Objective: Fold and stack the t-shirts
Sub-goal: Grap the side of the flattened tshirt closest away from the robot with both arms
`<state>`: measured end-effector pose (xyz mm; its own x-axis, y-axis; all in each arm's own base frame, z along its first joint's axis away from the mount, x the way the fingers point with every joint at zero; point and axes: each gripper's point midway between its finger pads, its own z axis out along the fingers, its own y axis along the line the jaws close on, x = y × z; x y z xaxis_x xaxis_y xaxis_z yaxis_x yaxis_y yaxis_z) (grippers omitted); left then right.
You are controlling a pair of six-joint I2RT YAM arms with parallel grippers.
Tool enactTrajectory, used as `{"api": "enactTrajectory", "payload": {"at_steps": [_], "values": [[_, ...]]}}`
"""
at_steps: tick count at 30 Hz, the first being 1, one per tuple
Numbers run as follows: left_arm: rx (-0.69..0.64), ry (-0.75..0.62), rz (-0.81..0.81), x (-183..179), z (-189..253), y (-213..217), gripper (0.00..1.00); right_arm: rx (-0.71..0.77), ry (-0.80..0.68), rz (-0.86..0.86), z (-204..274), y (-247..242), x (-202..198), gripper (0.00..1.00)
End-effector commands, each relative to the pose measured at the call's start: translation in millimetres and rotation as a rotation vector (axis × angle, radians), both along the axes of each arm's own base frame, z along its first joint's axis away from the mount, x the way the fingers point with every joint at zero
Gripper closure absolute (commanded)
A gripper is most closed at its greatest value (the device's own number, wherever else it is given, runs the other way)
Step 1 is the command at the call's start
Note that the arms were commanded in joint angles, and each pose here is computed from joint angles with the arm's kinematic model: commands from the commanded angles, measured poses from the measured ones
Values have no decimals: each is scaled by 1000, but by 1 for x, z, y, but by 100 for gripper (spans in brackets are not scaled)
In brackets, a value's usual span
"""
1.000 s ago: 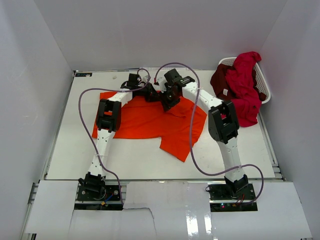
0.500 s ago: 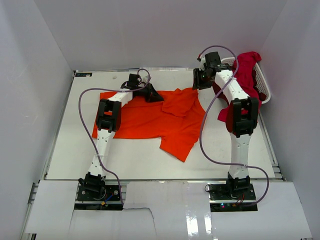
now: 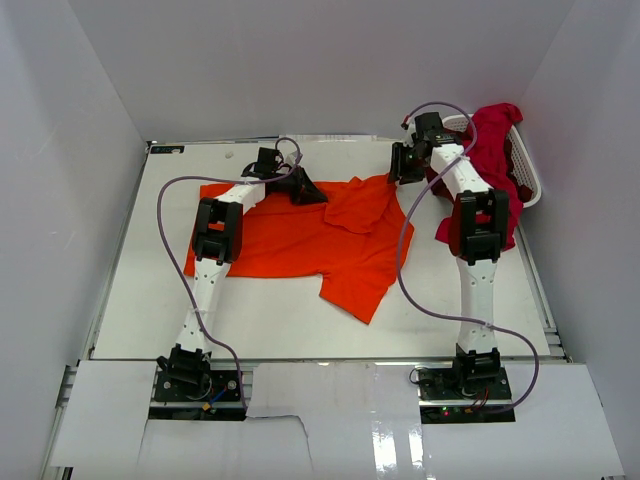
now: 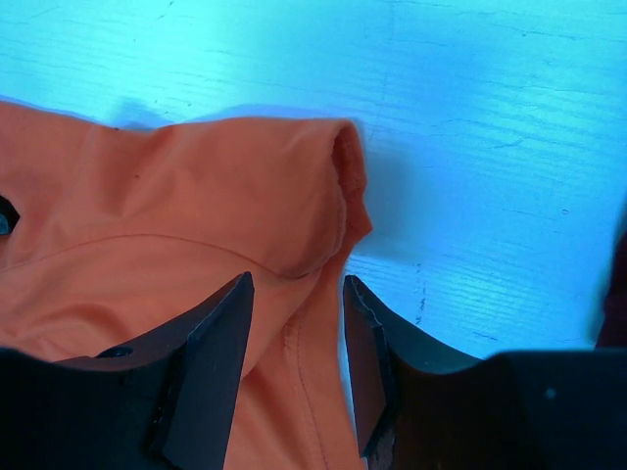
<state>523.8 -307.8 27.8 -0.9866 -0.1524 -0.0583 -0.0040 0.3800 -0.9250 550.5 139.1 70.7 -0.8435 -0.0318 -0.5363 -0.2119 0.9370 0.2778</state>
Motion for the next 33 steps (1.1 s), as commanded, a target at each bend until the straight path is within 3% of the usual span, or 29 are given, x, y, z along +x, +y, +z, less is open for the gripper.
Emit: {"api": "enactTrajectory", "payload": {"at_steps": [1, 21, 23, 27, 33], "values": [[36, -22, 0, -6, 20, -3, 83, 44, -54, -19, 10, -6, 16, 52], [51, -27, -2, -7, 22, -2, 83, 169, -31, -7, -16, 5, 28, 53], [51, -26, -3, -8, 22, -2, 84, 186, -17, -6, -20, 7, 27, 57], [54, -25, -3, -8, 21, -1, 83, 176, 4, -28, -26, 1, 25, 85], [58, -33, -1, -7, 23, 0, 84, 101, -20, -95, -18, -28, 26, 89]]}}
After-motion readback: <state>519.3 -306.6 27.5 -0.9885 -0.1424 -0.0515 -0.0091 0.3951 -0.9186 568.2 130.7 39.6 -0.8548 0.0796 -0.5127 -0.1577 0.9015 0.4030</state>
